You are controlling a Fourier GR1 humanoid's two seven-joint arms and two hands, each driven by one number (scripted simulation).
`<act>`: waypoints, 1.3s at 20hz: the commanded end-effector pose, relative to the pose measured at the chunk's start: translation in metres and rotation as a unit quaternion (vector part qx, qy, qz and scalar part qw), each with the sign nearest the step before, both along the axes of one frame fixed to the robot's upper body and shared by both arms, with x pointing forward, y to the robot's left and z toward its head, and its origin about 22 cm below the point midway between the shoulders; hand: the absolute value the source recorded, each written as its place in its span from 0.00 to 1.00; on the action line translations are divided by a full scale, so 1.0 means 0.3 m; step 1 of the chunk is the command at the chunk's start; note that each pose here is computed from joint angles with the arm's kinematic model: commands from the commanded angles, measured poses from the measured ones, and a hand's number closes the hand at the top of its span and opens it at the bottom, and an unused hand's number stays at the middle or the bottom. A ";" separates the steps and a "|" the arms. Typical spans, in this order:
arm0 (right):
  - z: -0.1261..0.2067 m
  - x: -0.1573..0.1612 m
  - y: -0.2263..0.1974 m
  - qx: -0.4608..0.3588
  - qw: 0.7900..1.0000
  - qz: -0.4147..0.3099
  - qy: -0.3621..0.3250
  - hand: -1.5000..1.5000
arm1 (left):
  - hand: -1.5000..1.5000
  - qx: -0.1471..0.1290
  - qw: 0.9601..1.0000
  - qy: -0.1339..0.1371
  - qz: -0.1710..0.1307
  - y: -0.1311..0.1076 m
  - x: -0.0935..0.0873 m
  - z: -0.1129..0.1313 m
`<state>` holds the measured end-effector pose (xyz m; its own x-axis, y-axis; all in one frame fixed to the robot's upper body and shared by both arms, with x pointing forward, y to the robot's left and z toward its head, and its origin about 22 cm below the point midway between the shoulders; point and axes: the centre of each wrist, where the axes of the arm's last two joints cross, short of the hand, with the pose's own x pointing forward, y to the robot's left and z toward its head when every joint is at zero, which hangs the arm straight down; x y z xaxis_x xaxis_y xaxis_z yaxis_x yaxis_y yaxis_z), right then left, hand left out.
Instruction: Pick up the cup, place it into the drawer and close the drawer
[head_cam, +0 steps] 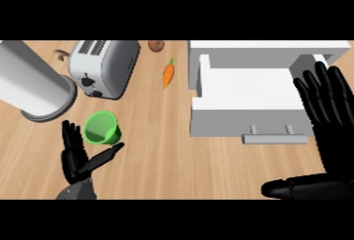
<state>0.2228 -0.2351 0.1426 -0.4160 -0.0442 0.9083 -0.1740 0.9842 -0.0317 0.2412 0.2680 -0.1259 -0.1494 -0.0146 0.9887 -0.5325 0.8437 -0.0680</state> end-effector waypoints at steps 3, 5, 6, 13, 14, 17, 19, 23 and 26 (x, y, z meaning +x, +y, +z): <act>-0.021 0.021 -0.082 0.006 1.000 0.003 0.004 0.00 | 0.00 -0.009 1.000 -0.007 -0.013 -0.001 0.048 -0.023; -0.009 -0.038 0.018 0.010 1.000 0.001 0.002 0.00 | 0.00 -0.009 1.000 0.001 -0.014 0.008 0.032 -0.055; 0.032 0.020 -0.022 0.007 1.000 0.005 -0.003 0.00 | 0.00 -0.009 1.000 -0.006 -0.023 0.035 0.074 -0.025; 0.018 0.027 -0.004 0.012 1.000 -0.003 -0.001 0.00 | 0.00 -0.033 0.999 -0.027 -0.024 -0.055 0.086 -0.028; -0.013 -0.043 0.045 0.007 1.000 0.003 -0.007 0.00 | 0.00 -0.035 0.999 -0.031 -0.008 0.037 0.086 -0.057; 0.020 -0.015 0.021 0.006 1.000 -0.002 0.004 0.00 | 0.00 -0.060 0.998 -0.026 -0.022 0.048 0.094 -0.060; 0.009 -0.017 0.054 0.010 1.000 0.011 -0.003 0.00 | 0.00 -0.066 0.997 -0.036 -0.028 0.016 0.114 -0.062; 0.015 -0.038 0.027 0.004 1.000 0.007 0.002 0.00 | 0.00 -0.094 0.991 -0.062 -0.067 0.033 0.063 -0.081; 0.043 -0.013 -0.021 0.007 1.000 0.008 0.004 0.00 | 0.00 -0.106 0.989 -0.072 -0.078 0.034 0.076 -0.073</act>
<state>0.2233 -0.2373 0.1473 -0.4151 -0.0541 0.9082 -0.1834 0.9827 -0.0252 0.2684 0.2774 -0.1442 -0.2464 0.1816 0.9520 -0.4140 0.8684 -0.2728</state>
